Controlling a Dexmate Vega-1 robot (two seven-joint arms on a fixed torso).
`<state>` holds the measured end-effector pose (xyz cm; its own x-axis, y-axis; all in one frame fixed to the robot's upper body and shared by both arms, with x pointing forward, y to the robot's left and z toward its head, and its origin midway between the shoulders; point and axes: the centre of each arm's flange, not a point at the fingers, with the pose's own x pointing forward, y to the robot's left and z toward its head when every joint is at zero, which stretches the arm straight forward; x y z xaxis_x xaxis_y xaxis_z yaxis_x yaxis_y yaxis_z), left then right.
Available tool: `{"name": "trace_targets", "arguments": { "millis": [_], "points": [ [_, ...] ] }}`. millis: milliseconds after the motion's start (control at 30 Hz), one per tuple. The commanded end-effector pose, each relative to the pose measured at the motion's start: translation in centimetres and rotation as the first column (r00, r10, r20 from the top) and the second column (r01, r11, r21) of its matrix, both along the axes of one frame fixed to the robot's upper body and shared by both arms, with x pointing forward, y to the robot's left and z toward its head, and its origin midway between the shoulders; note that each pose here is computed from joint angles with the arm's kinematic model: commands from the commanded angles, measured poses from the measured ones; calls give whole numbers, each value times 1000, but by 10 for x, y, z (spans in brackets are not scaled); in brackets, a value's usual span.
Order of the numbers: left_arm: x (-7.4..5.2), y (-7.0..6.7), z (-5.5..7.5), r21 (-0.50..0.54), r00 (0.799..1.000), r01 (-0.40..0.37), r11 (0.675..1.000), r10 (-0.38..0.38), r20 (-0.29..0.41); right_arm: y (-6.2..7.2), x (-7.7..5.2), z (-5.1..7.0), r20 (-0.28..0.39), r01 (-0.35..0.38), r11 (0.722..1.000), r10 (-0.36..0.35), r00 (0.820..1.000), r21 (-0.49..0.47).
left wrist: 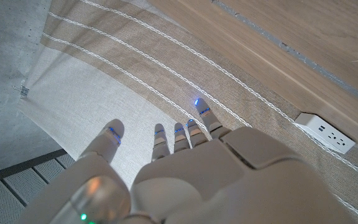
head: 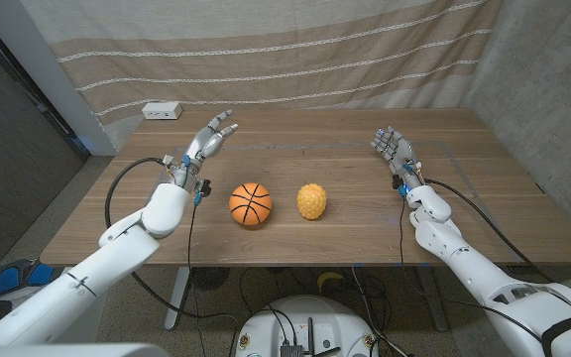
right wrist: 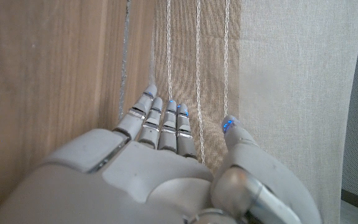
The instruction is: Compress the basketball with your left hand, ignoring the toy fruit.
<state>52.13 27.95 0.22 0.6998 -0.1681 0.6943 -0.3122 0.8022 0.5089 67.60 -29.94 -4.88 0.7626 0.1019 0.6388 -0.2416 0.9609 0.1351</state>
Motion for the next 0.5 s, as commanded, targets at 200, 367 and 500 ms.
{"name": "trace_targets", "arguments": {
  "millis": [200, 367, 500],
  "points": [
    [-23, -10, -7, 78, 1000, -23, 997, 22, 14, 4, -5, -4, 16, -3, 1000, 3, 1000, 11],
    [-28, -12, -7, 108, 1000, -29, 994, 27, 14, 4, -7, -6, 17, -1, 1000, 1, 1000, 14],
    [-34, -15, -7, 145, 999, -49, 988, 46, 21, 4, -10, -10, 22, 1, 1000, -1, 1000, 17]
  ]
}}
